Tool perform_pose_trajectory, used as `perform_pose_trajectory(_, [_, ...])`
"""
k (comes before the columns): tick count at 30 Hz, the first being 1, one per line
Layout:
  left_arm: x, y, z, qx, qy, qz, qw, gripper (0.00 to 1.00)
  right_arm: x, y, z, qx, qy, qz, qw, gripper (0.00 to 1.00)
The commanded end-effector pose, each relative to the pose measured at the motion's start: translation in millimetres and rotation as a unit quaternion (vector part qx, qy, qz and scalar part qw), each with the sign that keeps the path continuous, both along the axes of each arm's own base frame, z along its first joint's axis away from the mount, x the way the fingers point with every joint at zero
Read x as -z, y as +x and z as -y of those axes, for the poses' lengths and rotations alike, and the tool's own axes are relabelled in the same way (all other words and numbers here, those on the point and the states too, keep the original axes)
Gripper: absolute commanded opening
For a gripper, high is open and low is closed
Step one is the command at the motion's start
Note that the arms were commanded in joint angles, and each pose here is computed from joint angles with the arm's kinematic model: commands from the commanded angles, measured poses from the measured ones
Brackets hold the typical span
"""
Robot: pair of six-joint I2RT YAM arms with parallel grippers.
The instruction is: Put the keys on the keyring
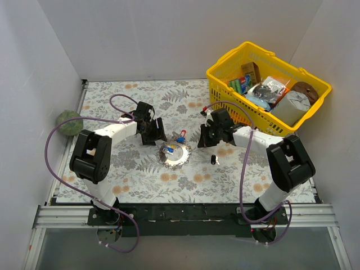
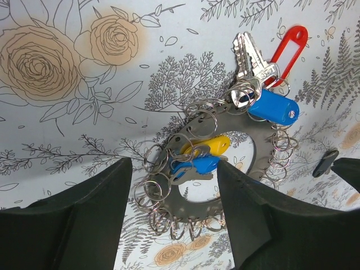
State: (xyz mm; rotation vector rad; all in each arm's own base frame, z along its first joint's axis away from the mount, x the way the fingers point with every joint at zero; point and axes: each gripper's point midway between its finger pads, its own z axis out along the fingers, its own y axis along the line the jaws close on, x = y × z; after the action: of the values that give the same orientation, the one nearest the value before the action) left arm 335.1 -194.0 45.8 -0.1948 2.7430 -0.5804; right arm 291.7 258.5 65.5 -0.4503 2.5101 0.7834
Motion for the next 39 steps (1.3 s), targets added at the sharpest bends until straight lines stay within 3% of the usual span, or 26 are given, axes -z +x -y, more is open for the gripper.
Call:
perform_pose_trajectory(1, [-16,1,0,0.003,-0.013,0.021,1.000,0.61,13,-2,-4,-0.013,-0.001,-0.011,1.000,0.04])
perform_pose_trajectory(13, [-18,6,8,0.007,-0.029,0.023,0.999,0.61,36,-7,-5,-0.009,-0.009,-0.040,0.999,0.04])
perform_pose_trajectory(20, [-10,6,11,0.004,-0.032,0.008,0.999,0.54,42,-8,-15,-0.018,0.002,-0.059,0.998,0.04])
perform_pose_trajectory(26, [9,-13,9,0.000,-0.029,-0.026,0.999,0.40,46,-8,-37,-0.031,0.032,-0.076,0.996,0.04])
perform_pose_trajectory(35, [16,-36,9,-0.004,-0.038,-0.043,0.998,0.05,40,12,-57,-0.032,0.053,-0.073,0.995,0.04])
perform_pose_trajectory(39, [17,-49,17,-0.003,-0.053,-0.051,0.997,0.01,35,20,-62,-0.033,0.057,-0.069,0.995,0.04])
